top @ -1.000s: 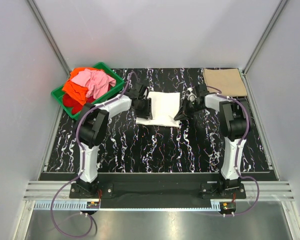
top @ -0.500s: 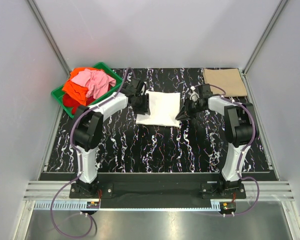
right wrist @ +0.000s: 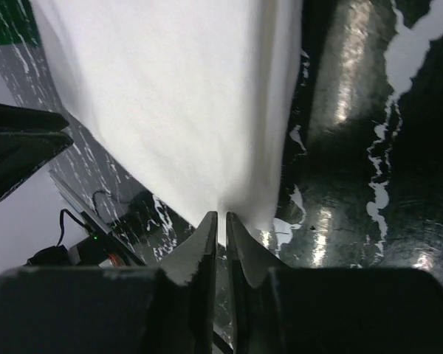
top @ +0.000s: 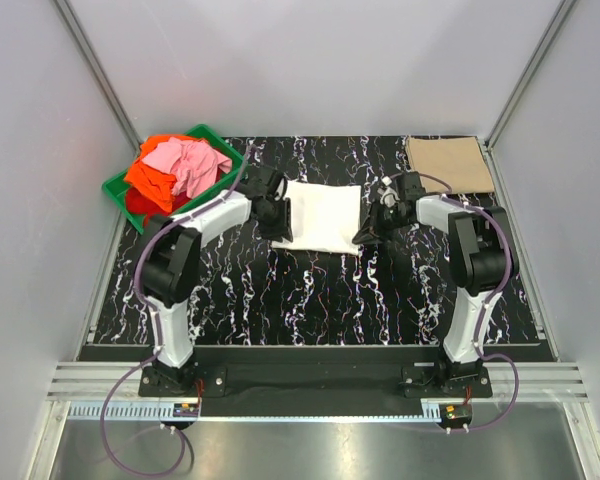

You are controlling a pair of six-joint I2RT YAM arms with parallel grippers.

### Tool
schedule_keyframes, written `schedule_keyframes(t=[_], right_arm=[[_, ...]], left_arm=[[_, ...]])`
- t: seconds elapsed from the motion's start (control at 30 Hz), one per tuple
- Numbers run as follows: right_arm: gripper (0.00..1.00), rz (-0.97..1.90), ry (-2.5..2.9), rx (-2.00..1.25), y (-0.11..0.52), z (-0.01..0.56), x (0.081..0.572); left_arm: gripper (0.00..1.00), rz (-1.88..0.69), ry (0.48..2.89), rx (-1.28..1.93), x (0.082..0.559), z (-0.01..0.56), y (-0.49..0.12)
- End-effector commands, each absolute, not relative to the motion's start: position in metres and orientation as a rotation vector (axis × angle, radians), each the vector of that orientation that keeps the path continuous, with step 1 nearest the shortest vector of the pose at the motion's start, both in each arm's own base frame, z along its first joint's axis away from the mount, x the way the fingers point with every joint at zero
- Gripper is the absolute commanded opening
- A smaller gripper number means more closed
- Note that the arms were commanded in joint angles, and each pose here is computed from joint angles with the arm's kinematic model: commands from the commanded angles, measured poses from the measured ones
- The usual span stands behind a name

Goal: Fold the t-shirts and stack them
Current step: Fold the tshirt

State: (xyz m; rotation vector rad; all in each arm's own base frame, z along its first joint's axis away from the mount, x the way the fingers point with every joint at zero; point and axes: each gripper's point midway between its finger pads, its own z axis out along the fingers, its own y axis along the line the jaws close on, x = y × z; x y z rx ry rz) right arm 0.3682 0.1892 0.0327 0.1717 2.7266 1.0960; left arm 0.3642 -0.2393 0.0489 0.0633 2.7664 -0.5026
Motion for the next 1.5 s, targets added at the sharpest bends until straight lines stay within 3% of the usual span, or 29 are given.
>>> schedule_keyframes(t=[0.0, 0.23, 0.37, 0.53, 0.77, 0.97, 1.33, 1.47], right_arm=[[0.15, 1.161, 2.569, 0.081, 0.212, 0.092, 0.394], [0.04, 1.349, 2.506, -0.026, 0.276, 0.117, 0.426], [0.02, 1.378, 2.570, -0.024, 0.285, 0.074, 0.435], [0.00, 1.379, 2.656, 0.028, 0.276, 0.017, 0.441], [0.00, 1.423, 2.545, -0.060, 0.280, 0.071, 0.451], [0.01, 1.425, 2.513, -0.086, 0.277, 0.100, 0.433], [0.01, 1.337, 2.676, 0.007, 0.261, 0.013, 0.395], [0.04, 1.308, 2.636, -0.021, 0.260, 0.040, 0.400]], left_arm=[[0.38, -0.607, 2.562, 0.054, 0.382, 0.132, -0.234], [0.39, -0.718, 2.401, 0.065, 0.377, 0.201, -0.210], [0.39, -0.702, 2.378, 0.059, 0.370, 0.206, -0.200], [0.39, -0.703, 2.403, 0.062, 0.361, 0.196, -0.197], [0.40, -0.677, 2.446, 0.045, 0.366, 0.176, -0.197], [0.40, -0.814, 2.491, 0.023, 0.375, 0.148, -0.228], [0.39, -0.837, 2.570, 0.023, 0.382, 0.108, -0.246], [0.39, -0.835, 2.537, 0.075, 0.396, 0.110, -0.251]])
